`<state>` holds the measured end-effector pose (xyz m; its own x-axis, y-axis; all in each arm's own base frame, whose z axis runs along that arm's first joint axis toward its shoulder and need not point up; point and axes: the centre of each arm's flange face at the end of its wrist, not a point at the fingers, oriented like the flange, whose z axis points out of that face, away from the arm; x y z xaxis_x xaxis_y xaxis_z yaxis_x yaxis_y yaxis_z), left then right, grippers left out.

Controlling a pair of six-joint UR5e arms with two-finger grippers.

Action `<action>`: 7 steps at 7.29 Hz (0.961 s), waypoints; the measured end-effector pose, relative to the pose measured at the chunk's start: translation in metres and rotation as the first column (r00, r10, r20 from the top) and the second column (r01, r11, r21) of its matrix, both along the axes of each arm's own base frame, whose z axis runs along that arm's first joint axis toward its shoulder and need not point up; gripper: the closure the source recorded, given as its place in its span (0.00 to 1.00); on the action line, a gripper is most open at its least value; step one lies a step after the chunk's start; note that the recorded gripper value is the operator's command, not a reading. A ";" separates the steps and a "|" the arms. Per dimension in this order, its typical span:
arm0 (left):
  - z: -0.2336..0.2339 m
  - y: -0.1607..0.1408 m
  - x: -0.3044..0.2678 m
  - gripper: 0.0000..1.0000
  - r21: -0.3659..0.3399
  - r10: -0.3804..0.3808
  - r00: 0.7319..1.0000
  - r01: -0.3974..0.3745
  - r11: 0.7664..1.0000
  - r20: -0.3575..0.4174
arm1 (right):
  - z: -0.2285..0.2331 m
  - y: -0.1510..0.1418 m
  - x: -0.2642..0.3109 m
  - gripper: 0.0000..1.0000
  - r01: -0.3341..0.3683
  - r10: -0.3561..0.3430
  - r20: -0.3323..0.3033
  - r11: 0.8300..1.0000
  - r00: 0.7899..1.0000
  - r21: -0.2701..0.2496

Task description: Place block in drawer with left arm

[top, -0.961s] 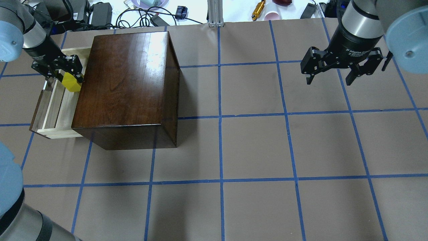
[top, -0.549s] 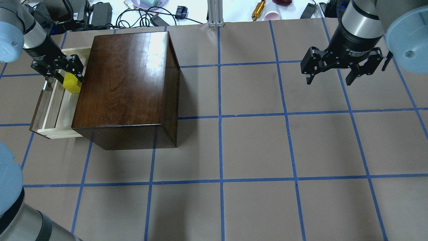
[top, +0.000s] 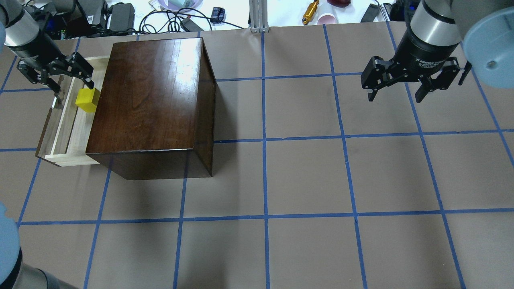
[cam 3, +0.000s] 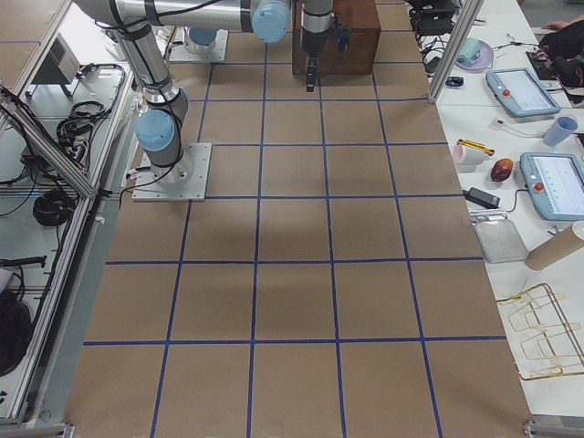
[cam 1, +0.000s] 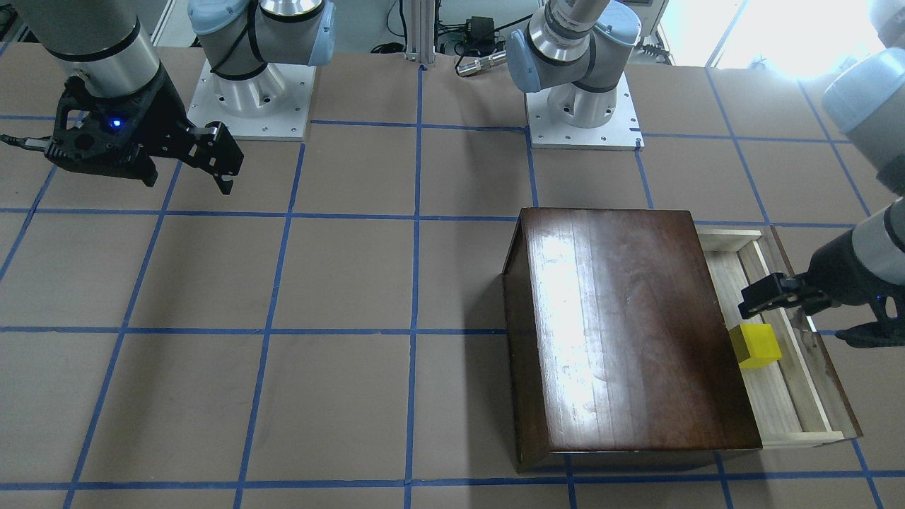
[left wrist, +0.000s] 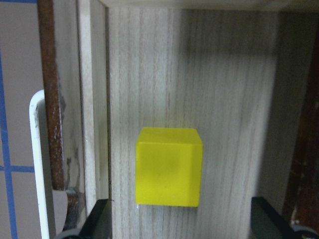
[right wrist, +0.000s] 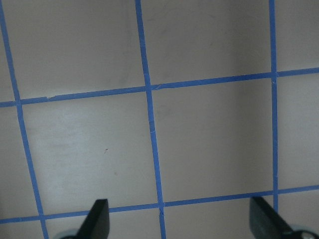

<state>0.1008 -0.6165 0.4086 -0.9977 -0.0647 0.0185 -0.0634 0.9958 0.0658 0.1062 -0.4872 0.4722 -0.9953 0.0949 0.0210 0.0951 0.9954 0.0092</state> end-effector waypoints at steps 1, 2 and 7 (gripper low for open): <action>0.034 0.015 -0.008 0.00 0.007 0.001 1.000 -0.001 1.000 -0.001 | 0.000 0.000 0.000 0.00 0.000 0.000 0.000 1.000 1.000 0.000; 0.063 0.032 -0.020 0.00 0.004 -0.005 1.000 0.005 1.000 0.002 | 0.000 0.000 0.000 0.00 0.000 0.000 0.001 1.000 1.000 0.000; 0.119 0.077 -0.132 0.00 -0.048 -0.014 0.999 0.016 0.999 0.034 | 0.000 0.000 0.000 0.00 0.000 0.000 0.001 1.000 1.000 0.000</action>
<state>-0.0316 -0.5391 0.5274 -0.9987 -0.0493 -0.0120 -0.0495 0.9986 0.0159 0.1063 -0.4871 0.4720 -0.9953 0.0949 0.0204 0.0951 0.9954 0.0096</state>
